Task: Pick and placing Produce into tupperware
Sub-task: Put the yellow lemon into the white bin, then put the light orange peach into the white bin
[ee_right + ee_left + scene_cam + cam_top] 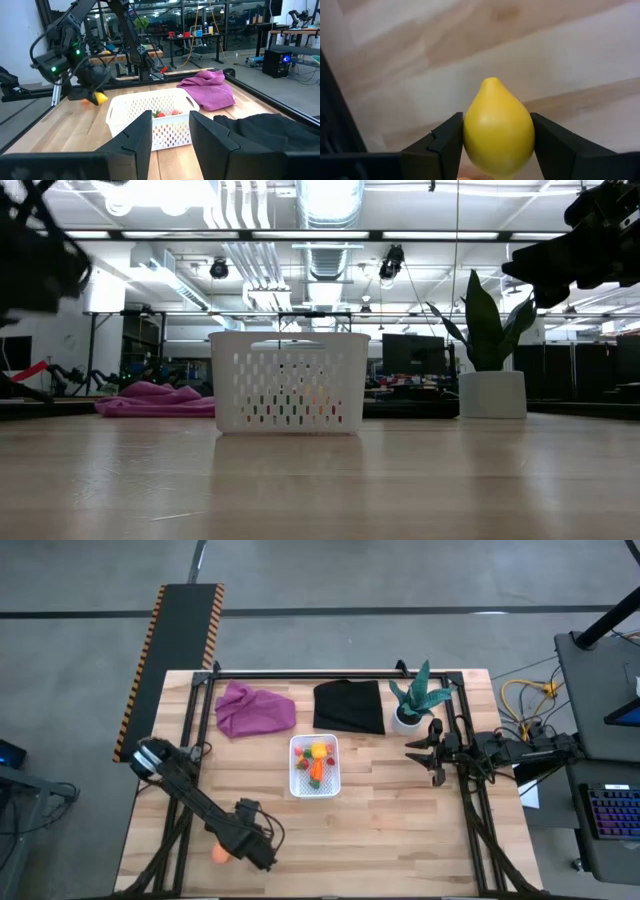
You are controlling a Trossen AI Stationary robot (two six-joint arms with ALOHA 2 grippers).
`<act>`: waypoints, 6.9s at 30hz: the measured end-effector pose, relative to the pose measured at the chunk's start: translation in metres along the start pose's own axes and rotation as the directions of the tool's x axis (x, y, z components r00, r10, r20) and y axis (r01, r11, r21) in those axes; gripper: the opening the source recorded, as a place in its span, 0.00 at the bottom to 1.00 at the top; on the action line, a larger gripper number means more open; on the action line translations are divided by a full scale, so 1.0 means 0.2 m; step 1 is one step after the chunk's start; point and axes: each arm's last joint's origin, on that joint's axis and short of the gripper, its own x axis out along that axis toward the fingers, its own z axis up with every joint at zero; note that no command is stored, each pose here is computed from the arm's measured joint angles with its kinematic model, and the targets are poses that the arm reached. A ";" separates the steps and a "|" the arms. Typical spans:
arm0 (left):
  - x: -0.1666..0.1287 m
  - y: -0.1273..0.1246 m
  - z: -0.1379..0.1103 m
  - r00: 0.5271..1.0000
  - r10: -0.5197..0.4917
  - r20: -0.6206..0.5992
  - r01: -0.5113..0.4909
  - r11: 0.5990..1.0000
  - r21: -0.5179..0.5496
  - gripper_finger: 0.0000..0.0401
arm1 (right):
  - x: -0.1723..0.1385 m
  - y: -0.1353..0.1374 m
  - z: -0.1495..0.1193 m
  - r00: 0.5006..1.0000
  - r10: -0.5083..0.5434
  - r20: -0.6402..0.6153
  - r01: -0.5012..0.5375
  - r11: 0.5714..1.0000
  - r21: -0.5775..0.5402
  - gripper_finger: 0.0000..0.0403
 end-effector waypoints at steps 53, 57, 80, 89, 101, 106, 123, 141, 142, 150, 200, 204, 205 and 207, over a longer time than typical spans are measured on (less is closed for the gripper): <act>-0.20 -0.18 1.09 0.775 -0.375 0.509 0.105 0.870 0.482 0.60 | 0.00 0.00 -0.03 0.999 -0.001 -0.054 0.001 1.000 0.015 0.31; -0.19 -0.18 1.10 0.804 -0.412 0.428 0.141 0.832 0.536 0.69 | 0.00 0.00 -0.03 0.999 -0.001 -0.054 0.001 1.000 0.015 0.31; -0.81 0.24 0.37 0.887 -0.461 -0.026 0.419 0.780 0.465 0.79 | 0.00 0.00 -0.03 0.998 -0.001 -0.057 0.001 1.000 0.000 0.31; -0.70 0.27 0.00 0.950 -0.259 -0.172 0.296 0.921 0.252 0.79 | 0.00 0.00 -0.03 0.998 -0.001 -0.056 0.001 1.000 0.000 0.31; -0.52 0.15 -0.24 0.954 -0.075 -0.290 0.118 0.984 0.133 0.79 | 0.00 0.00 -0.02 0.999 0.000 -0.048 0.000 1.000 0.001 0.31; -0.48 0.13 -0.26 0.950 -0.021 -0.311 0.076 0.983 0.164 0.79 | 0.00 0.00 -0.02 0.999 0.000 -0.047 0.000 1.000 -0.003 0.31; -0.30 0.16 -0.25 0.901 0.163 -0.403 -0.097 0.979 0.178 0.98 | 0.00 0.00 -0.02 0.999 -0.001 -0.048 0.001 1.000 0.001 0.31; -0.15 0.14 -0.22 0.932 0.100 -0.347 -0.033 0.980 0.195 0.97 | 0.00 0.00 -0.02 0.999 -0.001 -0.049 0.001 1.000 0.001 0.31; -0.14 0.14 -0.21 0.935 0.101 -0.339 -0.036 0.981 0.192 0.97 | 0.00 0.00 -0.02 0.999 -0.001 -0.049 0.001 1.000 0.001 0.31; -0.06 0.14 -0.21 0.938 0.073 -0.338 -0.015 0.985 0.171 0.97 | 0.00 0.00 -0.02 0.999 -0.001 -0.050 0.001 1.000 0.001 0.31; 0.12 0.13 -0.19 0.939 -0.008 -0.343 0.075 0.980 0.184 0.52 | 0.00 0.00 -0.03 0.998 -0.001 -0.057 0.001 1.000 -0.001 0.31; 0.11 0.13 -0.19 0.939 -0.010 -0.344 0.090 0.972 0.217 0.54 | 0.00 0.00 -0.03 0.998 -0.001 -0.057 0.001 1.000 -0.001 0.31; 0.11 0.13 -0.19 0.939 -0.009 -0.344 0.092 0.970 0.225 0.54 | 0.00 0.00 -0.03 0.998 -0.001 -0.057 0.001 1.000 -0.001 0.31; 0.11 0.13 -0.19 0.938 -0.012 -0.346 0.101 0.965 0.241 0.54 | 0.00 0.00 -0.03 0.998 -0.001 -0.057 0.001 1.000 -0.002 0.31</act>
